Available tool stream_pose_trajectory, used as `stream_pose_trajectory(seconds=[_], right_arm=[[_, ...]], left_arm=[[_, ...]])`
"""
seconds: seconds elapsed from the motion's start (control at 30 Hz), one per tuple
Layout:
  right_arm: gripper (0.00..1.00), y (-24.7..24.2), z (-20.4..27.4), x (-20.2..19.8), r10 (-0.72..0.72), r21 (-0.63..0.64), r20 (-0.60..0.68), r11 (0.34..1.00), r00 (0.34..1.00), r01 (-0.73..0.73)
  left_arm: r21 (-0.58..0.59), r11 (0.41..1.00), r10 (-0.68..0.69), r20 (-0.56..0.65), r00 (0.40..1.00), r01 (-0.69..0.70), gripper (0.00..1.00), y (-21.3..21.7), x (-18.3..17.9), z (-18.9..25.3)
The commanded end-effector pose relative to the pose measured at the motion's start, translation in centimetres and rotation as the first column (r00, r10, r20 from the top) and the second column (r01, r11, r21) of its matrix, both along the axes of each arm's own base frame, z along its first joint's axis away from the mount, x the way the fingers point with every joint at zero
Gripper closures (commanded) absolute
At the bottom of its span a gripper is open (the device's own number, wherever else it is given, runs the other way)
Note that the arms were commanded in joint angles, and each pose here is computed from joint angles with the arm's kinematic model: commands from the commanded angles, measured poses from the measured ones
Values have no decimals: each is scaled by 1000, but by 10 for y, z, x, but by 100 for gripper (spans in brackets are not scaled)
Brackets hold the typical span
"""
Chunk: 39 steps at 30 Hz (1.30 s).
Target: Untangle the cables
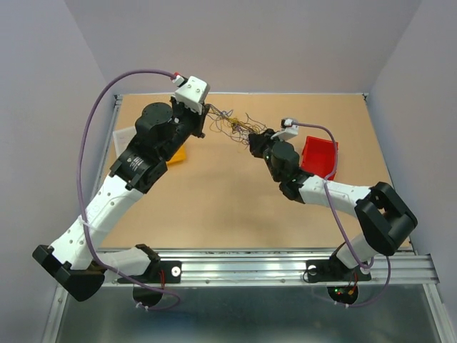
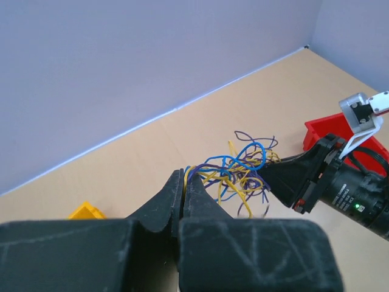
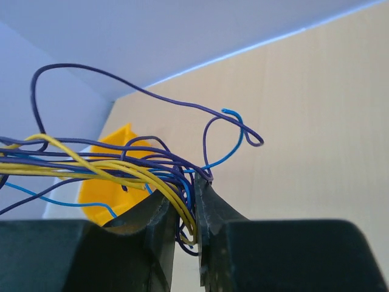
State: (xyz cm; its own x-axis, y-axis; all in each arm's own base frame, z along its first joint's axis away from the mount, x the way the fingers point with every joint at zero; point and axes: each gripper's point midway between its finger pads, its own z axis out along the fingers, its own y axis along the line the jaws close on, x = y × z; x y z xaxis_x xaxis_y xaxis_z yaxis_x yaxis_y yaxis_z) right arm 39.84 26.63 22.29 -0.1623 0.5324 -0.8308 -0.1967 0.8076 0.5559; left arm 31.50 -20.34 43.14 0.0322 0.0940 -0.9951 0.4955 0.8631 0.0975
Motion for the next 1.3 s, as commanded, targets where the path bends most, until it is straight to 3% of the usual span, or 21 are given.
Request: stream_pose_trajectory(seconds=[0.0,0.13,0.17,0.2,0.33,0.47,0.57,0.7,0.8,0.9,1.03,1.27], right_arm=[[79,-86,-99,-6,-358,-326,-221,904,907,278],[67,-92,-100,-8,-382,-341,-217,892,899,296],[56,-99,-102,-9,-400,-346,-216,884,891,313],[53,-102,-102,-10,-406,-346,-216,882,888,319],[53,-122,-100,-16,-439,-341,-209,870,874,356],[54,-124,-91,-23,-418,-312,-202,885,886,347],[53,-109,-77,-23,-318,-281,-157,922,935,266],[38,-66,-61,-35,-23,-245,-86,969,996,1],[24,-47,-43,-47,129,-230,8,965,992,-124],[14,-19,-30,-70,332,-222,89,926,939,-306],[12,-11,-21,-84,411,-224,153,900,899,-374],[13,5,-17,-93,506,-246,198,855,840,-457]], left_arm=[[-303,938,267,329,906,-167,100,69,-23,126],[-347,885,423,315,850,-311,100,99,-19,126],[-369,862,467,311,828,-348,100,109,-21,128],[-373,856,479,307,823,-358,100,112,-21,127],[-337,877,447,308,840,-343,100,104,-18,107],[-275,945,266,337,903,-176,100,69,-22,90],[-214,976,117,312,943,-50,100,36,-19,70],[-160,986,1,269,963,44,100,10,-15,46],[-107,986,-96,248,964,126,100,-10,-15,20],[-13,939,-332,222,917,343,99,-48,-30,-15],[53,864,-503,122,856,500,99,-80,-37,-69],[77,767,-641,57,765,637,100,-110,-56,-114]])
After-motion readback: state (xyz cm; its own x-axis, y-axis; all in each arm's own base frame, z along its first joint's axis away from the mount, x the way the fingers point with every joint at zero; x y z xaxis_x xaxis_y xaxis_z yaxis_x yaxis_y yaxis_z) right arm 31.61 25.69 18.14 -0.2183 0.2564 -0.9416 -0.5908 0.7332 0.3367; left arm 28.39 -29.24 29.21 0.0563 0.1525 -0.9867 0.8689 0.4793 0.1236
